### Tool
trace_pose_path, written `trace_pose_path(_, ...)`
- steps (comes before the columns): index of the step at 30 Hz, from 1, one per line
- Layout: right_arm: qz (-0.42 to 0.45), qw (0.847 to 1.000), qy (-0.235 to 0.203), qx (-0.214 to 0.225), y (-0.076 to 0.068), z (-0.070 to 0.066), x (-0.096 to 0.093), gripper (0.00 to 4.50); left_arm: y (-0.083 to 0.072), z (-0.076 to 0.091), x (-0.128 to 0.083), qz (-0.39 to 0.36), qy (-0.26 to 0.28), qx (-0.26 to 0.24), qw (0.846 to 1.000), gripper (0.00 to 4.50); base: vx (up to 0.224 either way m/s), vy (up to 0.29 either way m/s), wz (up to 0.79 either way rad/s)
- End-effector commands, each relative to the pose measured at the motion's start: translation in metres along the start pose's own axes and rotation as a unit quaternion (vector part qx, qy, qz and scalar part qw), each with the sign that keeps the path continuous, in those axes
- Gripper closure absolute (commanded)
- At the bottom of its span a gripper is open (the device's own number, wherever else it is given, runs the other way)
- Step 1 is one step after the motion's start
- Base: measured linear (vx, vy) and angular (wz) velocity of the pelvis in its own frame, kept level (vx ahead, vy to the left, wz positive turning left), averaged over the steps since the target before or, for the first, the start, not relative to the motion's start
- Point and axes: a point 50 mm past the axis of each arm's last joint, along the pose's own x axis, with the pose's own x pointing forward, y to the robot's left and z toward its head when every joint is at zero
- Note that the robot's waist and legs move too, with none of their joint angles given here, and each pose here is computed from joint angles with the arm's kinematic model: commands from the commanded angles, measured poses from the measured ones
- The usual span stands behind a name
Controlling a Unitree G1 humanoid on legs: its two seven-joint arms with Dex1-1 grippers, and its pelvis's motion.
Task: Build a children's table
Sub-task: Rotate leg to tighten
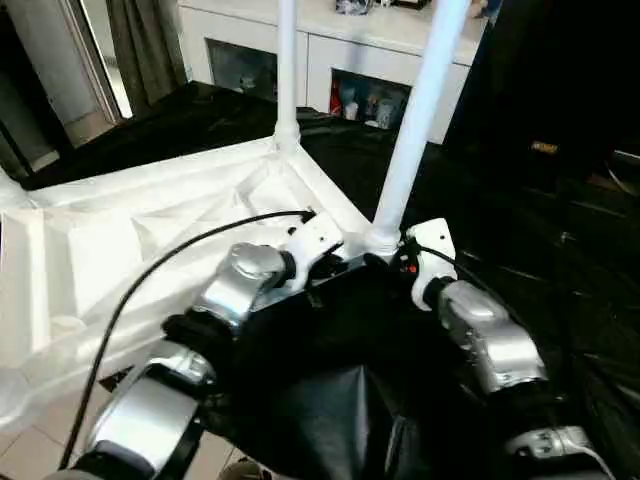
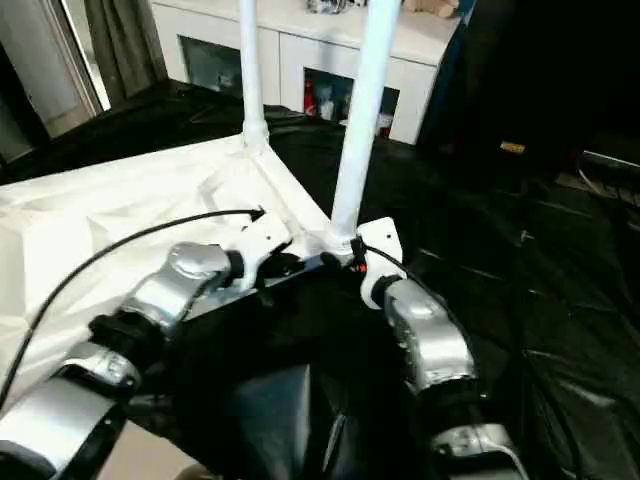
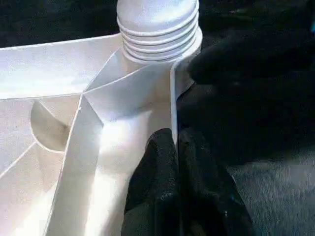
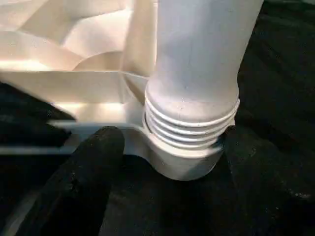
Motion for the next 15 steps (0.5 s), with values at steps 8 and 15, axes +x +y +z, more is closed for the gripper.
trace_pose_path(8, 0.135, 0.987, -0.012, -0.083, -0.010, 0.019, -0.030, 1.00, -0.022, 0.006, -0.017, -0.148, -0.061, 0.060, 0.985, 4.50, 0.000, 0.000, 0.00)
trace_pose_path(15, 0.195, 0.975, 0.013, -0.106, -0.009, 0.014, -0.044, 1.00, -0.025, 0.004, -0.031, -0.186, -0.075, 0.057, 0.978, 4.50, 0.000, 0.000, 0.00)
